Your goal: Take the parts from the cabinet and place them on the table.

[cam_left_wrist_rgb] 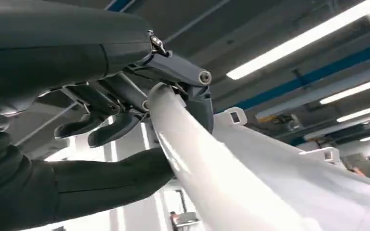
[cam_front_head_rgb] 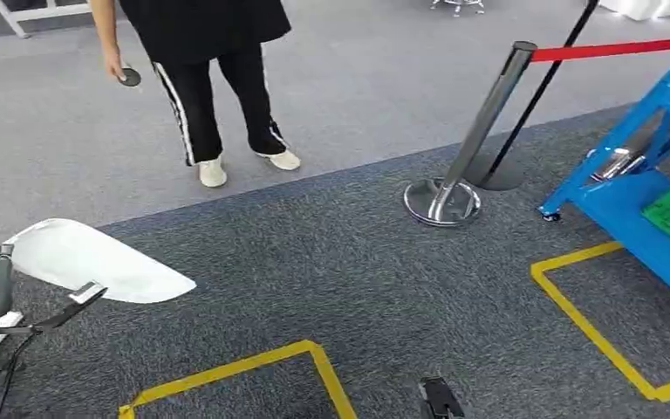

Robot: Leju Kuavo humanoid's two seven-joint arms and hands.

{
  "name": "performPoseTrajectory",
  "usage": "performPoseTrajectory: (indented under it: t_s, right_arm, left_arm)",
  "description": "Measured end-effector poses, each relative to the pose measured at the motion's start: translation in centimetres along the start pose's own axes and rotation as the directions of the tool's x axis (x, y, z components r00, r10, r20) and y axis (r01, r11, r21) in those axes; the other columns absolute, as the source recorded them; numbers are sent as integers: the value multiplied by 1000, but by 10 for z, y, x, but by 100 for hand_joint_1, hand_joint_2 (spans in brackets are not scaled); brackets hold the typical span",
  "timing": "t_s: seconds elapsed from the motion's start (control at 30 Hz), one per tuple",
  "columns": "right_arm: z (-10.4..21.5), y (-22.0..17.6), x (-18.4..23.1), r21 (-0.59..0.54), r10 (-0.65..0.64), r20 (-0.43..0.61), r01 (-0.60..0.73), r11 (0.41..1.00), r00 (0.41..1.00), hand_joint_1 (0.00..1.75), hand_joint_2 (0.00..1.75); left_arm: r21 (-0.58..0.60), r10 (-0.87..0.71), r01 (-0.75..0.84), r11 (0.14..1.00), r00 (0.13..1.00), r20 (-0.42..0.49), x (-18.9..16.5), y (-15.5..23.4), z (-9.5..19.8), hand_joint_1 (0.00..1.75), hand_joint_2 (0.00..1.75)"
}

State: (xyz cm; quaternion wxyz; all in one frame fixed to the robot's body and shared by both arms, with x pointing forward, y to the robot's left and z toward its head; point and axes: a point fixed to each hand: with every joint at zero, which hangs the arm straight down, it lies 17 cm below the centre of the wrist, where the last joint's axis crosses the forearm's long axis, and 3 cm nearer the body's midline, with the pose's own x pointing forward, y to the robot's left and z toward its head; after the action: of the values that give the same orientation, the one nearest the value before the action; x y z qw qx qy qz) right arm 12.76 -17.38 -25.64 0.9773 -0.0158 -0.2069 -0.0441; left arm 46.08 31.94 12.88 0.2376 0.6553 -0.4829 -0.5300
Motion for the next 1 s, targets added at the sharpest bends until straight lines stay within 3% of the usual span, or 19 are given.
performPoseTrajectory:
  t_s: [0.4,1.0]
  right_arm:
    - [-4,-18,2,-101,162,-23,-164,981,986,0,0]
    - [-4,-25,8,-138,179,-6,-178,974,984,0,0]
  left_arm:
    - [-5,4,-4,1000,1000,5,0,-7,7,175,175]
    - [-16,-3,3,1000,1000,-11,-3,-15,2,175,175]
